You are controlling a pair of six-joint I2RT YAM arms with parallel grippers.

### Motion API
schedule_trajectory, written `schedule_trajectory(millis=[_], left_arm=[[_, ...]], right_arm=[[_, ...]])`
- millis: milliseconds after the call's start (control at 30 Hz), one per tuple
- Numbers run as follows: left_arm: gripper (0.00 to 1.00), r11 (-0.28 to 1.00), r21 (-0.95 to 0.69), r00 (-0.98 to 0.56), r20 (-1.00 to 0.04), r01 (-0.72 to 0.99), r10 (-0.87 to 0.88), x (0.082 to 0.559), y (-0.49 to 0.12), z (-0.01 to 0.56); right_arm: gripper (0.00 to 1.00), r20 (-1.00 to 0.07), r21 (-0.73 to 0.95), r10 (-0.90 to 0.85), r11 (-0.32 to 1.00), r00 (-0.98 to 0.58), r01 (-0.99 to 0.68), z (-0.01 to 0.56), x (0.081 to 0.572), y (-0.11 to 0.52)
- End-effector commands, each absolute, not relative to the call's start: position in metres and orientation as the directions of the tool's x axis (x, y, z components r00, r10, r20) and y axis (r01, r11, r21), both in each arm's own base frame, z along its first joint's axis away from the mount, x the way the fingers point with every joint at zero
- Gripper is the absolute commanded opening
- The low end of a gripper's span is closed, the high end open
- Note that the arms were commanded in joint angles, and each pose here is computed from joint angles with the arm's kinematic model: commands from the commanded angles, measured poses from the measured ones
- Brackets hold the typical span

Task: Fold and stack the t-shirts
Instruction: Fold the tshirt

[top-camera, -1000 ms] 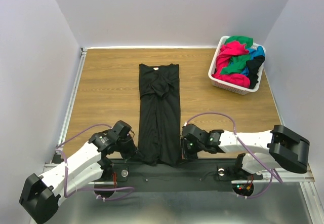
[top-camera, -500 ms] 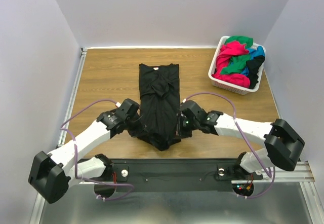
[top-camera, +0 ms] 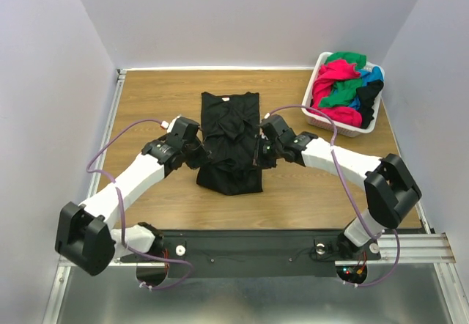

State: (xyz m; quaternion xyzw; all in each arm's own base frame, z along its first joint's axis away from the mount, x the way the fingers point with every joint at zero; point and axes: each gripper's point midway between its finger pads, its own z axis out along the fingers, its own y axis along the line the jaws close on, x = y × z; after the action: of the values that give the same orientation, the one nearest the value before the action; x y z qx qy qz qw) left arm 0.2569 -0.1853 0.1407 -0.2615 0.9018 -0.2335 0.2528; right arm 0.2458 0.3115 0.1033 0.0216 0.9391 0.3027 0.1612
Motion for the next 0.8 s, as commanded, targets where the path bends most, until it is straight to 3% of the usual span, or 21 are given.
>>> schedule_trajectory(millis=[0,767], left_arm=[[0.00,0.765,-0.557,-0.714,-0.388,-0.322,-0.583,0.283,-0.185,0.151],[0.00,0.779,-0.519,-0.708,-0.397,-0.352,-0.584,0.343,-0.173,0.124]], right_arm=[[0.00,-0.349,0.539,0.144,0.839,-0.926,-0.072,0.109,0.270,0.305],[0.00,-0.426,0.488,0.242,0.873,-0.872,0.004,0.111,0.348,0.284]])
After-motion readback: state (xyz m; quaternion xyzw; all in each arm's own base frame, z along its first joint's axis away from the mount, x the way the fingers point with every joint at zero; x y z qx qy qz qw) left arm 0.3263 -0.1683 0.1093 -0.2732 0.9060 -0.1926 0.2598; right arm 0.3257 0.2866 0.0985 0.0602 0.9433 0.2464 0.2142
